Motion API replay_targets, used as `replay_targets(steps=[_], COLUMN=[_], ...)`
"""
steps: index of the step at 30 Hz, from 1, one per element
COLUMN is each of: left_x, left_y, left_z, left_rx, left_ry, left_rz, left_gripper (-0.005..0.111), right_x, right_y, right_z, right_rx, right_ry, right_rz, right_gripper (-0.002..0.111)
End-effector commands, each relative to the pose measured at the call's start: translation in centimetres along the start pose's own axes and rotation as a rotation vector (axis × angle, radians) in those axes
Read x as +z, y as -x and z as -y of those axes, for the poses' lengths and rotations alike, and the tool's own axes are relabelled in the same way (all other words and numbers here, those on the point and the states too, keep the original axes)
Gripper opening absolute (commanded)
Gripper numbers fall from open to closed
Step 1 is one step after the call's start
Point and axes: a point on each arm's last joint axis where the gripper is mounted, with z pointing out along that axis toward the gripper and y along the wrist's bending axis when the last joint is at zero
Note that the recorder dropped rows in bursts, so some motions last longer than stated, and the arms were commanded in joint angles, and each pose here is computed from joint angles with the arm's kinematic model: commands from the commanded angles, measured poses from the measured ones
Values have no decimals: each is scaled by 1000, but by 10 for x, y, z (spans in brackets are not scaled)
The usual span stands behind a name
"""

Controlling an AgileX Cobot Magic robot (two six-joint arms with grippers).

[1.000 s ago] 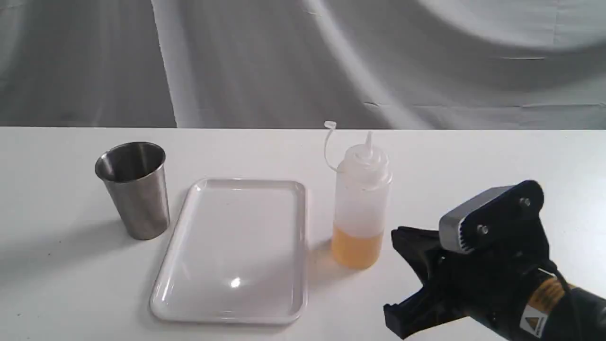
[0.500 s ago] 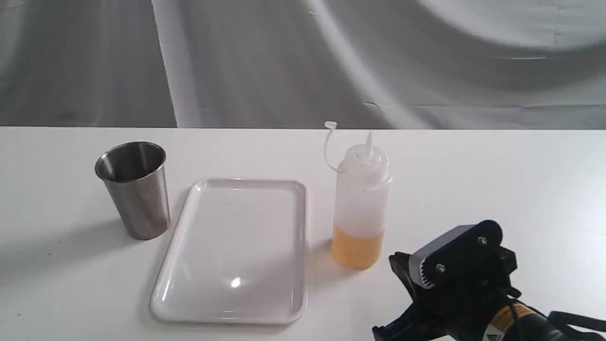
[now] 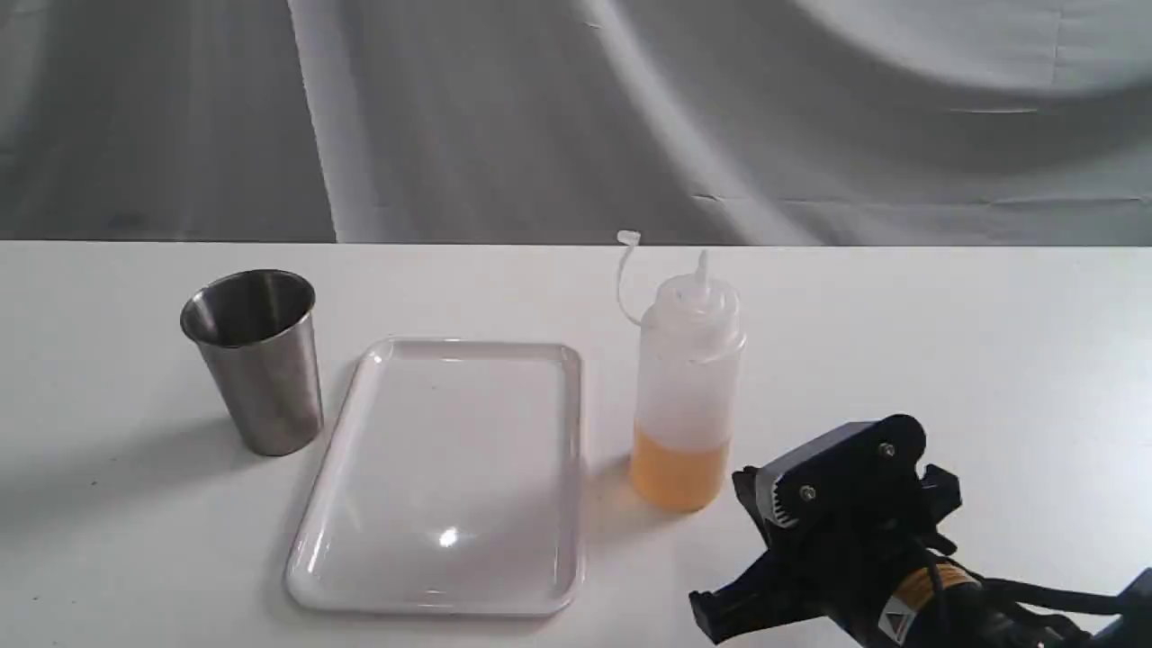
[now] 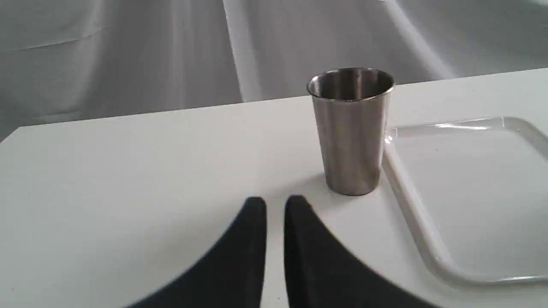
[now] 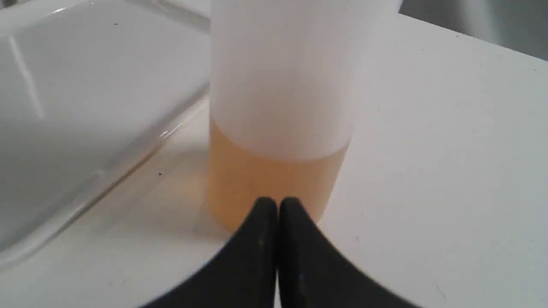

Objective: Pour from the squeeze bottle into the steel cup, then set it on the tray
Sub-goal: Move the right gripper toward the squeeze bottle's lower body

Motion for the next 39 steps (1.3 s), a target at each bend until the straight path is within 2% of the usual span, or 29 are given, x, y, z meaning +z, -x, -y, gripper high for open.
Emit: replay_targets(steps=[1,10,12,16,21,24,27,39], left_x=[0,0,0,0,0,0,0,0], left_y=[-1,-1,-1,-1,-1,-1,-1,-1], left_z=[0,0,0,0,0,0,0,0], left_rx=[1,1,1,1,1,1,1,1], left_ry=[0,0,0,0,0,0,0,0], left_rz=[8,8,8,8,8,8,8,8], left_gripper=[8,8,8,8,8,8,8,8], right_x=[0,0,0,0,0,0,0,1], right_y=[2,1,1,-1,-1,-1,-1,-1], right_z=[0,1,0,0,0,1,1,1], right_rx=[-3,10,14,14,11,10,18,20], right_ry=[-5,-11,-10,-7,-6,-11,-19,-21], right_rz=[15,12,5,-8,-15,-15,-17,-11], right_gripper=[0,0,5,27,72,87,91,91])
